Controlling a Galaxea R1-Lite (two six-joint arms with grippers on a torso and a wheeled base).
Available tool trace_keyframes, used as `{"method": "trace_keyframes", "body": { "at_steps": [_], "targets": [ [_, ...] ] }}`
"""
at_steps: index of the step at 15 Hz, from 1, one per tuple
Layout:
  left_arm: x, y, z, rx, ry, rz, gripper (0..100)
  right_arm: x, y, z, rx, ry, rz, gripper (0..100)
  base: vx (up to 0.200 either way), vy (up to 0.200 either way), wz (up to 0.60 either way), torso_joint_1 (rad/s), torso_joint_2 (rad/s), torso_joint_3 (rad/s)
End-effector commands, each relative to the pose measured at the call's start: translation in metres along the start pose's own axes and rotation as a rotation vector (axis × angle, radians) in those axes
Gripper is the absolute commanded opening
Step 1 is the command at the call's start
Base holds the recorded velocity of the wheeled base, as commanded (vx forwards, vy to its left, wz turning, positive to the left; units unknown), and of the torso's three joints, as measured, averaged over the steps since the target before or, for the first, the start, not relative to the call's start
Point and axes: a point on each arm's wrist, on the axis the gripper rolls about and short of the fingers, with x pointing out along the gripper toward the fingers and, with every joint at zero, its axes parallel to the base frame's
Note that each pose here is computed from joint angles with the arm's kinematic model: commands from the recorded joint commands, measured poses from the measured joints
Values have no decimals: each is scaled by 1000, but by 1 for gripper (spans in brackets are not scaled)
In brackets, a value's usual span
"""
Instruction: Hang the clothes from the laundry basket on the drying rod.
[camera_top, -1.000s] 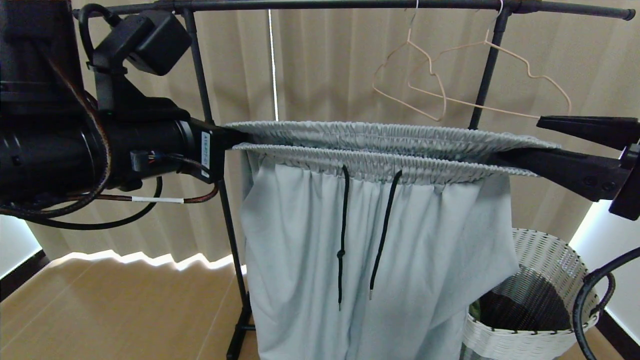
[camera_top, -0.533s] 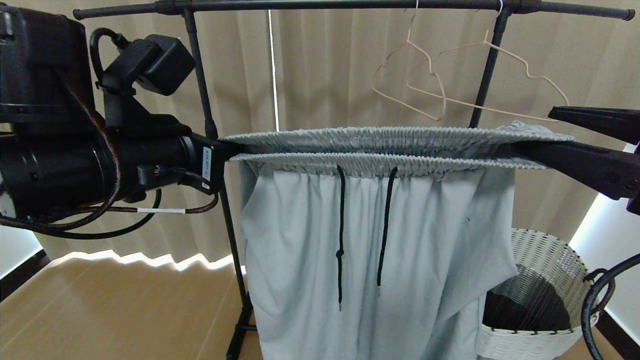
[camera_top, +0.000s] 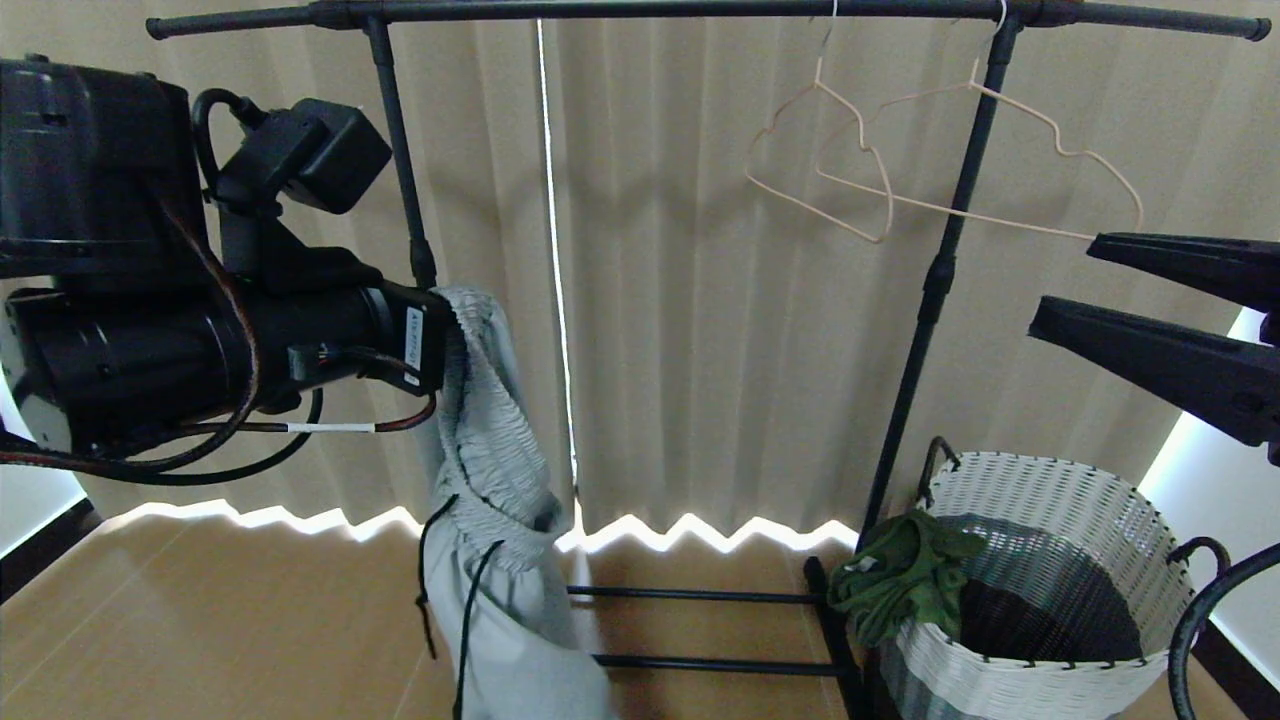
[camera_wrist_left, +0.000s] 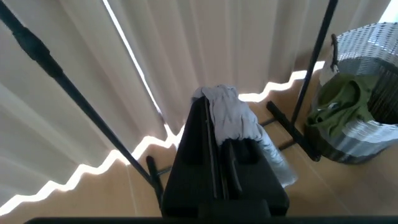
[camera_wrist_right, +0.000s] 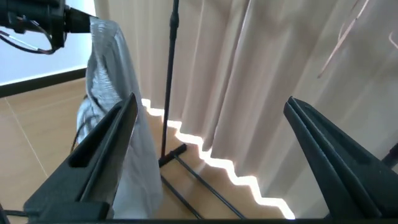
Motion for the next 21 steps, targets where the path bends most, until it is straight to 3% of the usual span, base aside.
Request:
{"method": "trace_keyframes", "body": {
  "at_steps": [1,4,9,13,18,21],
  "targets": [
    [1,0,-1,0,3,1,0,1,-3,-2,-1,13,-21,100,0,0,0,0,0,0],
    [-21,13,-1,36,-18,54,0,-10,-33,-15,-74,110,-266,100,0,0,0,0,0,0],
    [-64,16,-11,52,-55,78,0,-24,-47,-29,-82,203,-493,100,0,0,0,0,0,0],
    [-87,14,-23,51,-67,82,0,-31,-59,-41,-161,224,-594,100,0,0,0,0,0,0],
    [-89,28,-34,33,-30,159,0,-35,-63,-52,-169,243,-632,100,0,0,0,0,0,0],
    [-89,29,-34,31,-27,167,0,-37,-64,-54,-221,275,-660,100,0,0,0,0,0,0]
  ]
}}
